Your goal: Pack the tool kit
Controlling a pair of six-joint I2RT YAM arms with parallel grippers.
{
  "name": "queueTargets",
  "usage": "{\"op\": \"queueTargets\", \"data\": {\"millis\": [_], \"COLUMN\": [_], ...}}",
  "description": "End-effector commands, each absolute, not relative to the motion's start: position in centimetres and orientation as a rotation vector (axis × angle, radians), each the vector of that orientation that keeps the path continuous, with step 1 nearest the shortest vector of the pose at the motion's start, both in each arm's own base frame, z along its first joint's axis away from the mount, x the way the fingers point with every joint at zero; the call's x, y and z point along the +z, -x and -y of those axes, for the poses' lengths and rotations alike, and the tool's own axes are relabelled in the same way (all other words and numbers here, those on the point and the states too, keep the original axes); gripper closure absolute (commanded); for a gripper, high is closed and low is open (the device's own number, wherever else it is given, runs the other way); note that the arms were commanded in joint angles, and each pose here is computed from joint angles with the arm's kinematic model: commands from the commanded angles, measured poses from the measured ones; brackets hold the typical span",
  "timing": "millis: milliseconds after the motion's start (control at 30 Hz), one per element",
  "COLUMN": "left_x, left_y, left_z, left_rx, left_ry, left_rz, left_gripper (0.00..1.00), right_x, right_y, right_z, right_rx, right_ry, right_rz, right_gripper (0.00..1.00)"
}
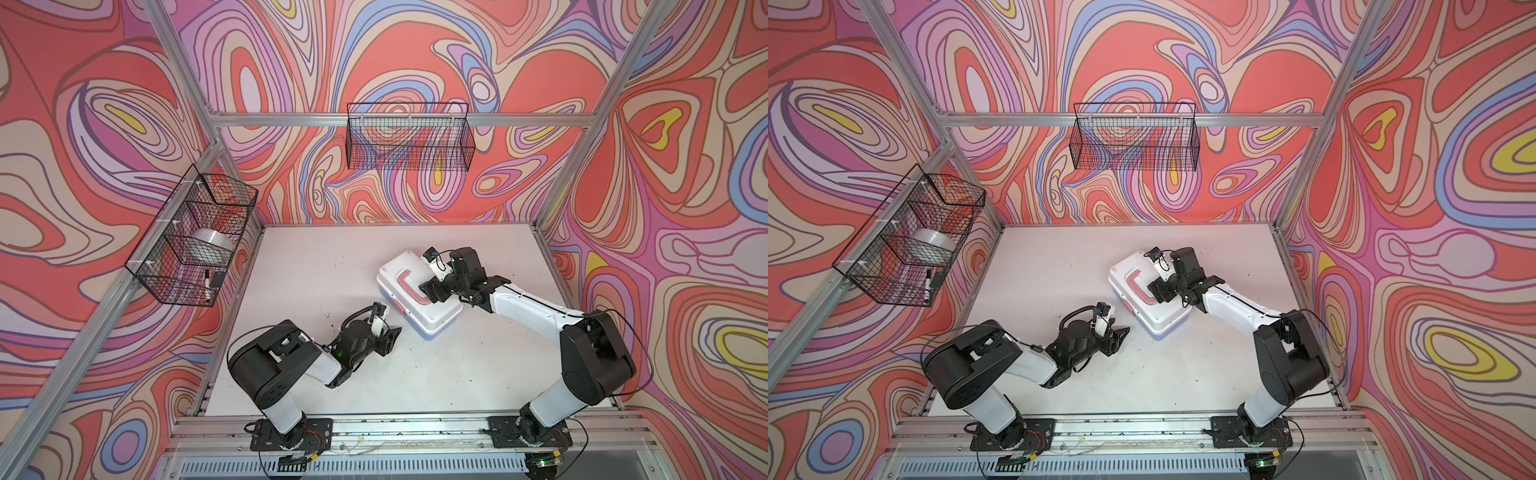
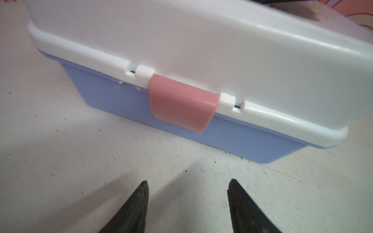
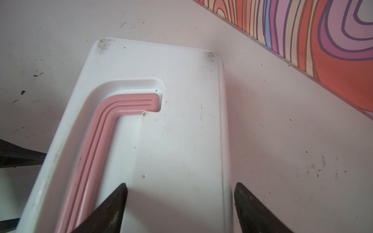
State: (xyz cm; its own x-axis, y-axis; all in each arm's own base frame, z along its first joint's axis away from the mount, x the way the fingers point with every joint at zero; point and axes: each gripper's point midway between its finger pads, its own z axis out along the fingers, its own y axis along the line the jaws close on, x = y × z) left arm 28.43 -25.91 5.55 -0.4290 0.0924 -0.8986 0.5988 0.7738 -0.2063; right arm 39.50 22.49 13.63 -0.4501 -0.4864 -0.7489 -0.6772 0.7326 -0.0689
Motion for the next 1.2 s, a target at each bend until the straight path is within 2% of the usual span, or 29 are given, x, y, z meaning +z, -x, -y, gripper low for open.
{"op": "queueTargets", "data": {"millis": [0, 400, 833, 1000, 1067, 1167], "left_x": [5.9, 6.3, 6.5, 6.6, 6.8, 6.7], "left_y": [-28.6, -28.7, -28.9, -28.9, -28.9, -28.8], "left_z": [26.8, 26.7, 26.8, 27.0, 27.1, 27.0], "left_rx": [-0.644, -0.615, -0.625, -0.630, -0.634, -0.635], "left_ry": [-0.550, -0.574, -0.556, -0.562, -0.564, -0.562], "left_rz": [-1.931, -1.921, -1.917, -1.915, -1.914, -1.920], "left_gripper": [0.37, 0.37, 0.38, 0.38, 0.37, 0.37], "right_x": [6.6, 1.7, 0.9, 3.0, 4.2, 5.4], "right_y": [-35.9, -33.7, -32.3, -35.0, -36.0, -36.7], "right_z": [-20.5, -20.2, -20.4, -20.3, -20.3, -20.6], "right_rx": [0.304, 0.329, 0.332, 0.308, 0.344, 0.385], "right_ry": [1.000, 1.238, 1.306, 1.131, 1.060, 1.029], "right_rz": [-2.392, -2.507, -2.536, -2.497, -2.480, -2.465], "right_gripper": [0.16, 0.22, 0.22, 0.15, 0.05, 0.05]}}
